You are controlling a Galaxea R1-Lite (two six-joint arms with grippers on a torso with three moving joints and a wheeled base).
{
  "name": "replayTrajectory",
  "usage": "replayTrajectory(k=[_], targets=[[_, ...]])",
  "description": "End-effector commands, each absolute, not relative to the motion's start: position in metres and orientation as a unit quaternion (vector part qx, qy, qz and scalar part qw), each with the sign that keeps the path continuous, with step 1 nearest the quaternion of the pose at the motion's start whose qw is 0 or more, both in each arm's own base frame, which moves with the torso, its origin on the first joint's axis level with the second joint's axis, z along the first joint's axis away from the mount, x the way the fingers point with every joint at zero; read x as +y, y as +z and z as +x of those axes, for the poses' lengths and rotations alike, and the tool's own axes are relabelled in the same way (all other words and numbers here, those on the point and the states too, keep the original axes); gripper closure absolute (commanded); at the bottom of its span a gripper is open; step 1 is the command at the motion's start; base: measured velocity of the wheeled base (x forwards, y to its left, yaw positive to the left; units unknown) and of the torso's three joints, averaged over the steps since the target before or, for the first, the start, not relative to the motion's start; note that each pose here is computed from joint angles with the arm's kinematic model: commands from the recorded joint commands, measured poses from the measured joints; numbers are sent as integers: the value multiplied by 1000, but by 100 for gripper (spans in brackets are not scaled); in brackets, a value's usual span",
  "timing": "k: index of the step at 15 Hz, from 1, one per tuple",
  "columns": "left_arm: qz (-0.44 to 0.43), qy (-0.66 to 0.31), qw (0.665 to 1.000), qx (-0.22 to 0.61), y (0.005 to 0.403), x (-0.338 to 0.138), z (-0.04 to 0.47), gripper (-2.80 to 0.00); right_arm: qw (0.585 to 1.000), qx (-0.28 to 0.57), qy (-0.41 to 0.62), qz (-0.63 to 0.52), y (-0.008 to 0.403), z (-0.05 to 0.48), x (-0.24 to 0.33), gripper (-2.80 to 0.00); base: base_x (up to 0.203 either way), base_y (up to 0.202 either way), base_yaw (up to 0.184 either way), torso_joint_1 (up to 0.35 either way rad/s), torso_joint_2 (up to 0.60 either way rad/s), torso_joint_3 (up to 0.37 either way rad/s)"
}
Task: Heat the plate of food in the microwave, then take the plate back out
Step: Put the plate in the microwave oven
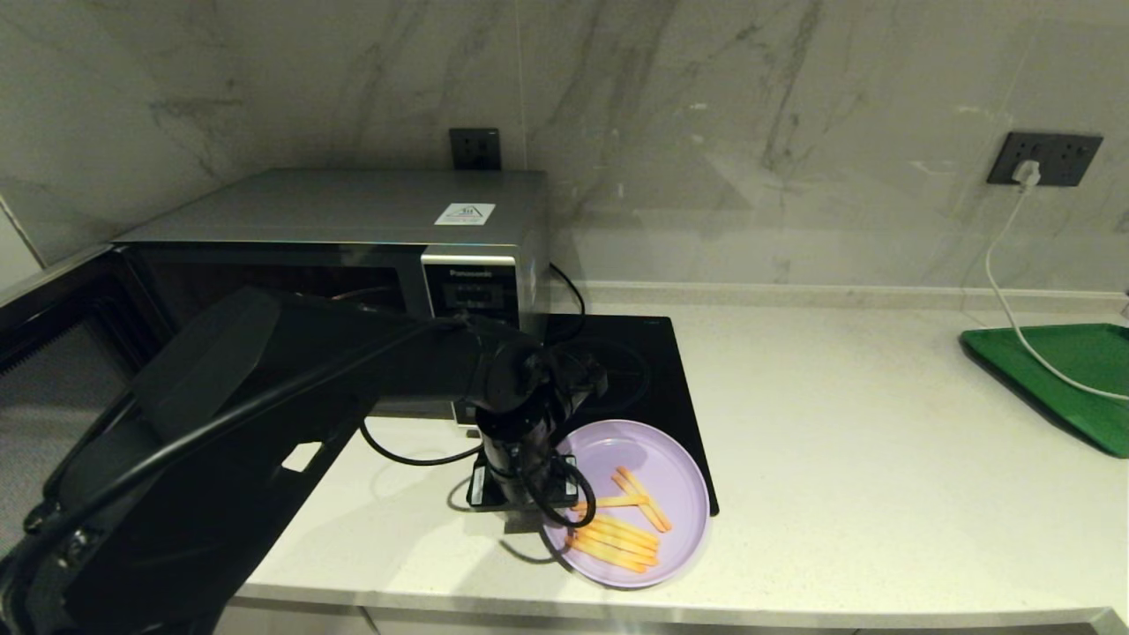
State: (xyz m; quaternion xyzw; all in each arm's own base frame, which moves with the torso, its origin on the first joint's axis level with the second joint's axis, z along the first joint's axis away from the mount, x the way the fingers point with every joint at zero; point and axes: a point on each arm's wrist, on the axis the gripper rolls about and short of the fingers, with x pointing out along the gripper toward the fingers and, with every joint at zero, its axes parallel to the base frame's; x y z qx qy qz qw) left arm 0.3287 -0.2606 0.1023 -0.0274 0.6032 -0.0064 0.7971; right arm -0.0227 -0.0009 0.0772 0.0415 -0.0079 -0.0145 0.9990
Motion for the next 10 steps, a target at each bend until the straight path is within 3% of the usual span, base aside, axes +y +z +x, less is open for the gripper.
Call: replayTrajectory(k=[1, 10], targets=[[-29, -6, 798, 603, 104, -261, 328, 0, 999, -8, -15, 42, 77, -23, -1, 0, 0, 0, 0, 0, 0, 0], [-38, -19, 800, 599, 116, -266, 319, 0, 999, -9, -15, 42, 77, -23, -1, 0, 0, 0, 0, 0, 0, 0]])
